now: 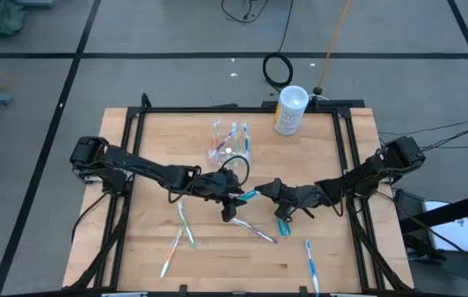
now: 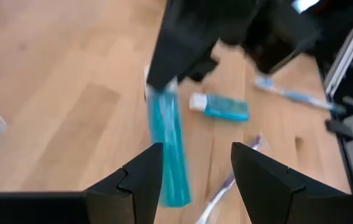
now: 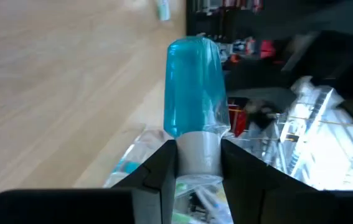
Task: Pick & Place toothbrushing station
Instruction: Put the top mouthwash into the transparent organizer
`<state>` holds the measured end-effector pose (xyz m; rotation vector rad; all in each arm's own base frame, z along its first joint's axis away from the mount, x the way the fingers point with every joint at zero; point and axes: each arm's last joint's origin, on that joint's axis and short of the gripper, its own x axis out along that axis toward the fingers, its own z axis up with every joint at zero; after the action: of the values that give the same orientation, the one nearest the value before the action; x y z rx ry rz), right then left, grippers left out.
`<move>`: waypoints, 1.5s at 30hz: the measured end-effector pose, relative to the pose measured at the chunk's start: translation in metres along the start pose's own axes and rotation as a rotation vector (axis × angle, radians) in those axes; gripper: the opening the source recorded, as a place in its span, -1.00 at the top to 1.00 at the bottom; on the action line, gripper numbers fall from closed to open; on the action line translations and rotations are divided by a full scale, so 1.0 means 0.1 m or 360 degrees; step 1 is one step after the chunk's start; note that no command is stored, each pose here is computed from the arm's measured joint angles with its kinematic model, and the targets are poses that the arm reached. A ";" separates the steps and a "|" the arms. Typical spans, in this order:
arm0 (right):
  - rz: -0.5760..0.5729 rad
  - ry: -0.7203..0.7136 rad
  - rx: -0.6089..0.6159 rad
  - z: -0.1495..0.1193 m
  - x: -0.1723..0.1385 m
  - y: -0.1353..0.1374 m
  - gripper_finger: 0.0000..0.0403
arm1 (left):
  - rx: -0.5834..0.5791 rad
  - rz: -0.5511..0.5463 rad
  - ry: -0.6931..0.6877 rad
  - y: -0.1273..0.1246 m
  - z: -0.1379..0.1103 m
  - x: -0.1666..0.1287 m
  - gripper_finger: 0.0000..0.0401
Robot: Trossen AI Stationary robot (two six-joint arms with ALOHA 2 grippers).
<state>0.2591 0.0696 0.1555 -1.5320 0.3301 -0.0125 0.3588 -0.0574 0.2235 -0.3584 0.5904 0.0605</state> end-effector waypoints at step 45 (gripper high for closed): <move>-0.0185 0.0390 0.0668 0.03 -0.07 -0.02 0.29 | 0.0124 0.0149 -0.0030 0.15 0.01 0.10 0.59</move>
<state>0.2532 0.0737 0.1594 -1.1307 0.4040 -0.3431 0.3650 -0.0435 0.2137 -0.2540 0.5891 0.1301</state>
